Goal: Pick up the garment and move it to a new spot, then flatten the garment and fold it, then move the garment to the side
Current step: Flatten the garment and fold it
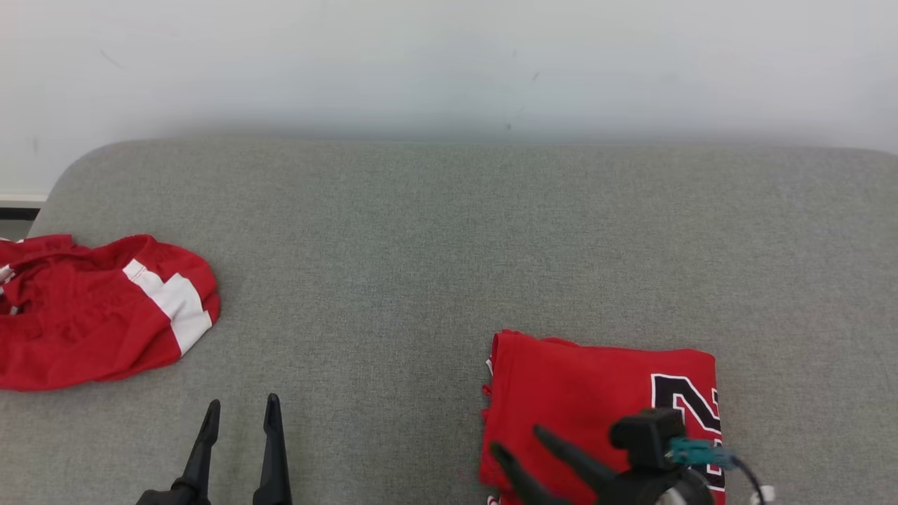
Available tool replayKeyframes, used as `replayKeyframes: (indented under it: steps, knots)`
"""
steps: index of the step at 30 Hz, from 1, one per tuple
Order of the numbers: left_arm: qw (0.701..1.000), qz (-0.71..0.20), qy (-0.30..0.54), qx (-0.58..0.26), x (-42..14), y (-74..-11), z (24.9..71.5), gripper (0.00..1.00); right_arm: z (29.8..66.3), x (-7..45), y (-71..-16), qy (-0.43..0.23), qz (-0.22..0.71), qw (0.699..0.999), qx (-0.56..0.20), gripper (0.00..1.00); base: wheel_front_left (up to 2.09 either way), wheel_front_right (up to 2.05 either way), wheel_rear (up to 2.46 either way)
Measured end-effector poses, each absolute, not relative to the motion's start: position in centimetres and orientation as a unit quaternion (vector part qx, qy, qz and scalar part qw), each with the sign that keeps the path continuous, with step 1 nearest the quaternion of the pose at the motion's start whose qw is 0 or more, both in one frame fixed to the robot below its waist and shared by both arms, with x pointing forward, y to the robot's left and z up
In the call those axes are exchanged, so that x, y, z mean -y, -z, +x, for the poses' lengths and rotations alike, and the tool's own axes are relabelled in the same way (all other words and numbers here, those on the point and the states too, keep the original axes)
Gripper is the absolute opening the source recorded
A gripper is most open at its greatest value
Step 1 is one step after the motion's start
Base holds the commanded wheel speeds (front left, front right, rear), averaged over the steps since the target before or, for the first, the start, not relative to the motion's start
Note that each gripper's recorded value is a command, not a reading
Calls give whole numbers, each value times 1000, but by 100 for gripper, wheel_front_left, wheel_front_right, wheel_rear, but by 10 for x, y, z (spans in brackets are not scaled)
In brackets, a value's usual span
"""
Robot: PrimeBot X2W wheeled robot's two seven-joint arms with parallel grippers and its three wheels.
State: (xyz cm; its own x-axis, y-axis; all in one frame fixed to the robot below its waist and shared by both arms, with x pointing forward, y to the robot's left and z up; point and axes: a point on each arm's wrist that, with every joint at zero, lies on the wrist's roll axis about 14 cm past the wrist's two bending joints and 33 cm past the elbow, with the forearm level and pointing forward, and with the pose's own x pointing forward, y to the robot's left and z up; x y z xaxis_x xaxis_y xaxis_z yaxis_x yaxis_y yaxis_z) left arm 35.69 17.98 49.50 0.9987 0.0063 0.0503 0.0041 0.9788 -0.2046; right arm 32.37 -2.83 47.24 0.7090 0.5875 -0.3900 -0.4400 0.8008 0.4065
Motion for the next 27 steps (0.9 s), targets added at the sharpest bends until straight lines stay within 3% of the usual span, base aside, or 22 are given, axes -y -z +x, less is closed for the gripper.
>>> replayKeyframes:
  steps: [11,16,27]
  knots:
    - [995,-95,-14,42,-187,-505,344,100,364,117,-526,-137,128,980,-69,100,0,0,0]
    - [996,-77,-7,49,-185,-510,342,100,365,164,-535,-65,77,995,-26,100,0,0,0]
    - [997,-62,-10,35,-187,-501,344,100,351,210,-509,-28,-6,1000,-9,100,0,0,0]
